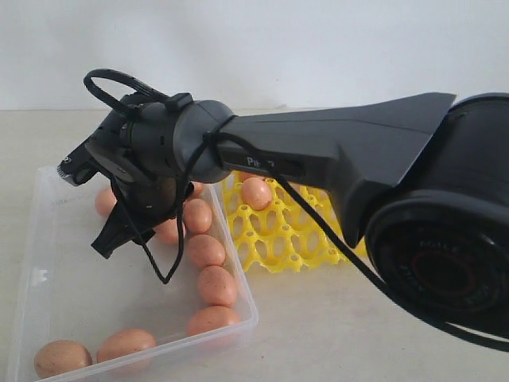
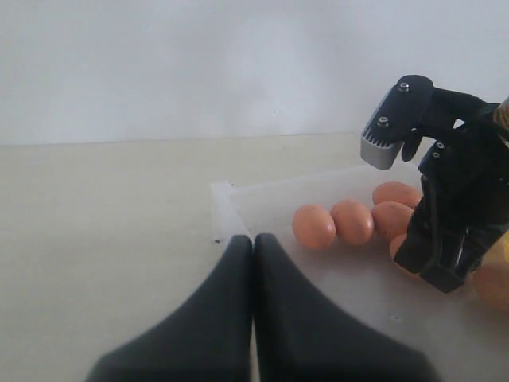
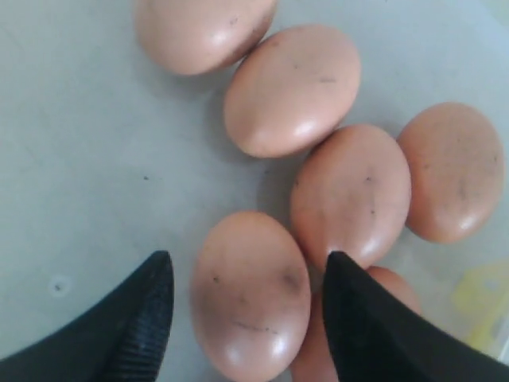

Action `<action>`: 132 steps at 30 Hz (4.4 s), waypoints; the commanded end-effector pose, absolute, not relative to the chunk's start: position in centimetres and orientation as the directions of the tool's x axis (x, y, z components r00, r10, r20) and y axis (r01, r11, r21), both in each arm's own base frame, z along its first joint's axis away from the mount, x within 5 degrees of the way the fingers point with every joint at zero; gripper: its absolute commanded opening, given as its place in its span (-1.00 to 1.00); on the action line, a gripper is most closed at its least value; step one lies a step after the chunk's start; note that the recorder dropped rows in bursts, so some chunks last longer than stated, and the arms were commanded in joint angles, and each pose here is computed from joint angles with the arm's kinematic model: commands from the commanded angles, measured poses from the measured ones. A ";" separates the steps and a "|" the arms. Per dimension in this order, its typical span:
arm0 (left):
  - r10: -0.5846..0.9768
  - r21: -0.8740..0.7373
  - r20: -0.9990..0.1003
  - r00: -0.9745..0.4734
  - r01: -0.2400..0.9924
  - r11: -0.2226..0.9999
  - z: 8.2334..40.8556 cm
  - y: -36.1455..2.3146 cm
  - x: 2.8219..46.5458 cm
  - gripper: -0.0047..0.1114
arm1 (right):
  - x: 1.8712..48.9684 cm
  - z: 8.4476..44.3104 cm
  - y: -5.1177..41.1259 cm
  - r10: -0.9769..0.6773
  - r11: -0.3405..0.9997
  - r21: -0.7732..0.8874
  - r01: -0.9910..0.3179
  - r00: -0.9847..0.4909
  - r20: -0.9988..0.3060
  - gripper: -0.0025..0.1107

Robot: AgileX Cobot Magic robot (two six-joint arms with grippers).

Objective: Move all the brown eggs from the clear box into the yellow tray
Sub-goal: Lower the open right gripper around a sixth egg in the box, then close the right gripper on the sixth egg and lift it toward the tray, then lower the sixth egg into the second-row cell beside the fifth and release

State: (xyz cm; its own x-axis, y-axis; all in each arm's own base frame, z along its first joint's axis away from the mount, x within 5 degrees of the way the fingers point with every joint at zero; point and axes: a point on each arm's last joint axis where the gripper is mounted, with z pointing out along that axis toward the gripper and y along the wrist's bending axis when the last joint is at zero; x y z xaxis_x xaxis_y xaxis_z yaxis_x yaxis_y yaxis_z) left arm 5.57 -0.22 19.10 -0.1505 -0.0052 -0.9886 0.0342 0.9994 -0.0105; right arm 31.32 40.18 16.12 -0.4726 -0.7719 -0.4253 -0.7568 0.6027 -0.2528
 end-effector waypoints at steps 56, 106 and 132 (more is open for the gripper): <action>-0.010 -0.015 -0.990 -0.144 0.039 0.999 19.2 -0.3 5.5 -0.99 | 34.0 16.5 20.4 -0.148 0.911 0.037 -0.410 -0.412 -0.899 -0.96; -0.010 -0.015 -0.990 -0.144 0.039 0.999 19.2 -0.3 5.5 -0.99 | 33.9 13.6 20.0 -0.158 0.923 0.074 -0.377 -0.549 -0.821 -0.96; -0.010 -0.015 -0.990 -0.144 0.039 0.999 19.2 -0.3 5.5 -0.99 | 32.8 13.3 18.5 -0.051 0.941 0.075 -0.330 -0.358 -0.932 -0.96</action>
State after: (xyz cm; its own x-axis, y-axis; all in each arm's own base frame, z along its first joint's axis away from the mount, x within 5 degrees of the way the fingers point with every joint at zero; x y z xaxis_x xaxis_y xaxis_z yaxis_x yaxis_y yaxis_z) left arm 5.57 -0.22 19.10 -0.1505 -0.0052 -0.9886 0.0342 0.9994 -0.0105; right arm 33.17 18.76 13.24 -0.4023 -0.0644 -0.9132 -0.3226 0.9435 0.0756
